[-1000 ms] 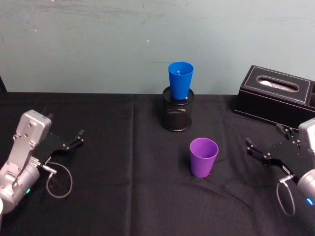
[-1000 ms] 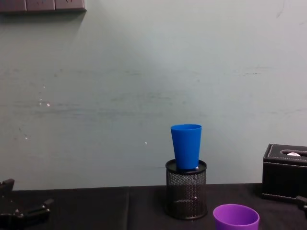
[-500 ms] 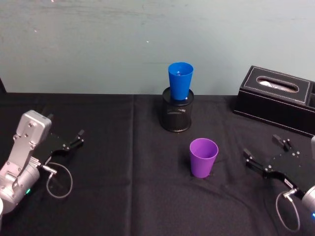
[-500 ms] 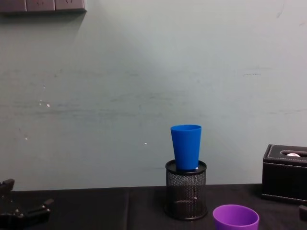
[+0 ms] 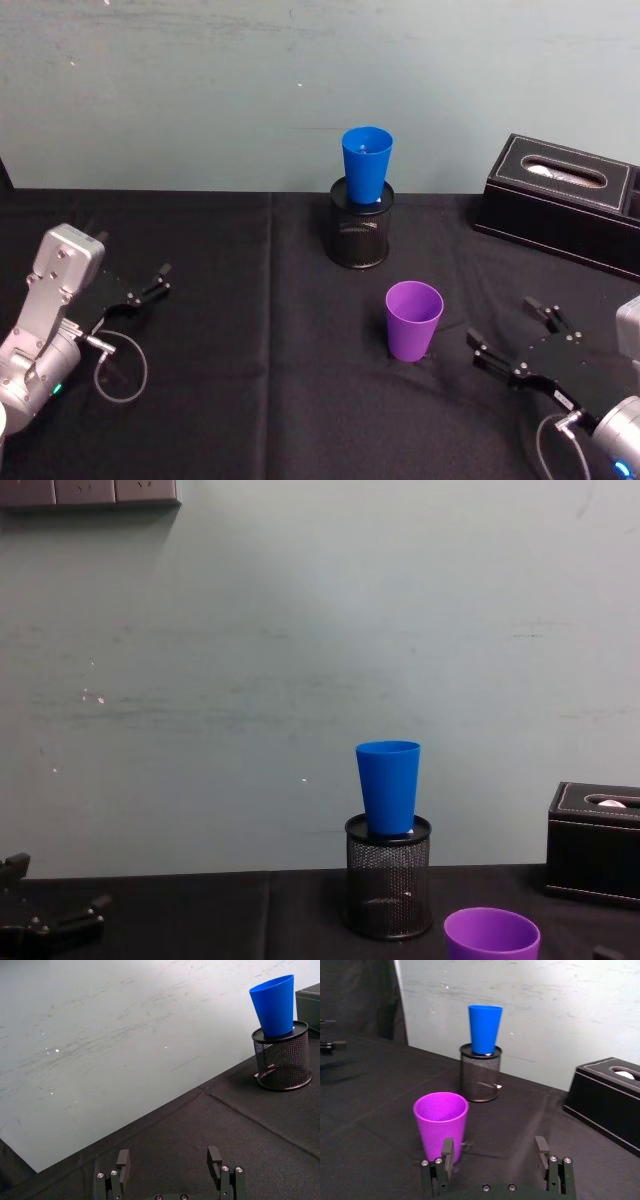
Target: Pick up one cup with a gripper and tap it against the other cup.
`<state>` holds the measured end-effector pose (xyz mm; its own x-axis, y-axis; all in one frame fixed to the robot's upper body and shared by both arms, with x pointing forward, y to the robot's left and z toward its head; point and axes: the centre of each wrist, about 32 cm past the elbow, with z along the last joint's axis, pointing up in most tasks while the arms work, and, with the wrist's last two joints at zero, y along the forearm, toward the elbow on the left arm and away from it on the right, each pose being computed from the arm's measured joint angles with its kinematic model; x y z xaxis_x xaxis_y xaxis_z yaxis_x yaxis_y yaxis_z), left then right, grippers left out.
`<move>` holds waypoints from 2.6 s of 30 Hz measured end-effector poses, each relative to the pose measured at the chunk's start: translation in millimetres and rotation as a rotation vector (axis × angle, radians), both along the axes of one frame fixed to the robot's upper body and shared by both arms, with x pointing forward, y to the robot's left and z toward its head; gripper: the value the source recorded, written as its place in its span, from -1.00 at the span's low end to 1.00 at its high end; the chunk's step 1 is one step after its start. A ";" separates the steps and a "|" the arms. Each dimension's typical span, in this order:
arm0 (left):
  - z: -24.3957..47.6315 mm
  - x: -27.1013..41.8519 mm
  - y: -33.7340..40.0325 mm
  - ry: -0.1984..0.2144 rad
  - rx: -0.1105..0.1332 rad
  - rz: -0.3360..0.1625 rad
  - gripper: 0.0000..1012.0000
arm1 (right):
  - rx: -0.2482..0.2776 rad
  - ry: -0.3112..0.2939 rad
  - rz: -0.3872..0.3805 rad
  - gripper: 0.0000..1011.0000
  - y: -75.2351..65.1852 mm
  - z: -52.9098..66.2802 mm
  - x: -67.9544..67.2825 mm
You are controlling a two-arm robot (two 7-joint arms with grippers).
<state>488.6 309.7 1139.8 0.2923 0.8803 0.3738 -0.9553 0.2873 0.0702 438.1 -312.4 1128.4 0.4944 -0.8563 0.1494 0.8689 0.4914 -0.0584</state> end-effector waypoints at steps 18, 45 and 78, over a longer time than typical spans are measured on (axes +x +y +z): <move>0.0 0.0 0.0 0.000 0.000 0.000 1.00 | 0.005 0.001 0.078 0.98 22.3 -16.8 7.6; 0.0 0.0 0.0 0.000 0.000 0.000 1.00 | 0.033 0.021 0.135 0.98 34.1 -26.0 18.9; 0.0 0.0 0.0 0.000 0.000 0.000 1.00 | 0.053 0.028 0.142 0.98 38.9 -28.4 21.7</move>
